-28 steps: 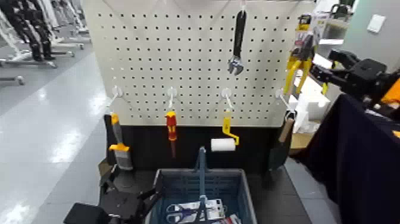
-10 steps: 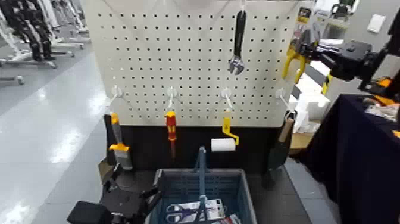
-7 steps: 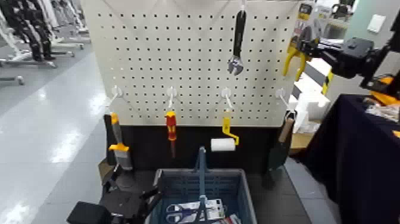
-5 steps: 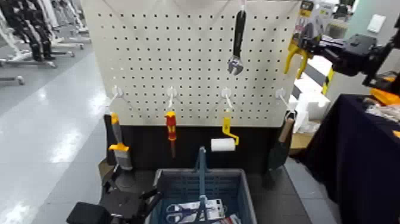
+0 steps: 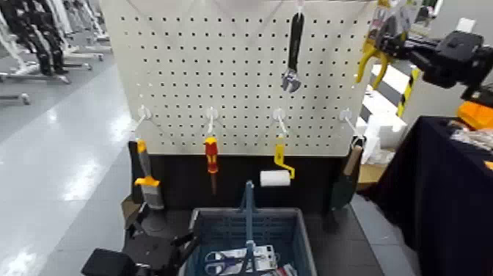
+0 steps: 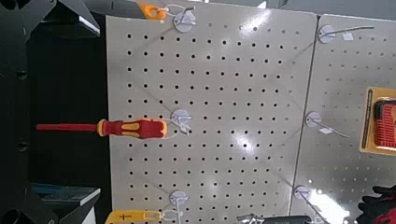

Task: Put the yellow pliers into the crate.

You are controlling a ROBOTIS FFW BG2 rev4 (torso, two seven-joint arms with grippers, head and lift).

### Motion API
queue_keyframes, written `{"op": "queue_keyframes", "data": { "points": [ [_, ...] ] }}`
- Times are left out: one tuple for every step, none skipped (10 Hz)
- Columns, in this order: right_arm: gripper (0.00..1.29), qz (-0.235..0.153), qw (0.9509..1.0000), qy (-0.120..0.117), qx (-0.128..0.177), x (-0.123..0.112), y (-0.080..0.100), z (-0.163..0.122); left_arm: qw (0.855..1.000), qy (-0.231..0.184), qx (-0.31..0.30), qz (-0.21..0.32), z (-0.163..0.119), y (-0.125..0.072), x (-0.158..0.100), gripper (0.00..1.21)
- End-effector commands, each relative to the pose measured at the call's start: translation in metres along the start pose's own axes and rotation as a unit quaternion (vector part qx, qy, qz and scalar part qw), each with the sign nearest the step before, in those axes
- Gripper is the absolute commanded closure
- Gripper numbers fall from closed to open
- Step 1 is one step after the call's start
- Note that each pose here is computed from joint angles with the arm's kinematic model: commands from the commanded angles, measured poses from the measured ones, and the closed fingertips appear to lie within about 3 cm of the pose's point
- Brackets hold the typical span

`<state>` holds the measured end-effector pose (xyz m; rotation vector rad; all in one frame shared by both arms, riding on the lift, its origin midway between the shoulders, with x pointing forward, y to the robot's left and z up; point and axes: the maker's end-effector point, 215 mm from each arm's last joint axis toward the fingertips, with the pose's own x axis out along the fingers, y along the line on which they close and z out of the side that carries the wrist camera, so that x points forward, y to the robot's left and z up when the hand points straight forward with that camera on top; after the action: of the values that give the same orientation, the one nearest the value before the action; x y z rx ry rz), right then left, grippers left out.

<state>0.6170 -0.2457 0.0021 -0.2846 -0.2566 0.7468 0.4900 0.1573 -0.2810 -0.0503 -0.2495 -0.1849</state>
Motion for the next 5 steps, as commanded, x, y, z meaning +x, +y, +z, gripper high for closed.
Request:
{"op": "queue_keyframes", "data": {
  "points": [
    [1.22, -0.004, 1.0, -0.006, 0.001, -0.015, 0.016, 0.007, 1.0, 0.003, 0.0, -0.002, -0.002, -0.002, 0.0, 0.11],
    [1.22, -0.006, 0.9999, -0.007, 0.007, -0.022, 0.026, 0.007, 1.0, 0.005, 0.0, -0.003, -0.002, -0.002, 0.0, 0.11],
    [1.22, -0.006, 0.9999, -0.008, 0.011, -0.027, 0.036, 0.008, 1.0, 0.005, 0.001, -0.004, -0.002, -0.002, 0.001, 0.11],
    [1.22, -0.006, 0.9997, -0.008, 0.024, -0.033, 0.049, 0.0, 1.0, 0.007, 0.001, -0.006, -0.003, -0.005, 0.002, 0.11],
    [1.22, -0.012, 0.9987, -0.006, 0.049, -0.038, 0.064, -0.019, 1.0, 0.008, 0.002, -0.008, -0.004, -0.005, 0.002, 0.11]
  ]
}}
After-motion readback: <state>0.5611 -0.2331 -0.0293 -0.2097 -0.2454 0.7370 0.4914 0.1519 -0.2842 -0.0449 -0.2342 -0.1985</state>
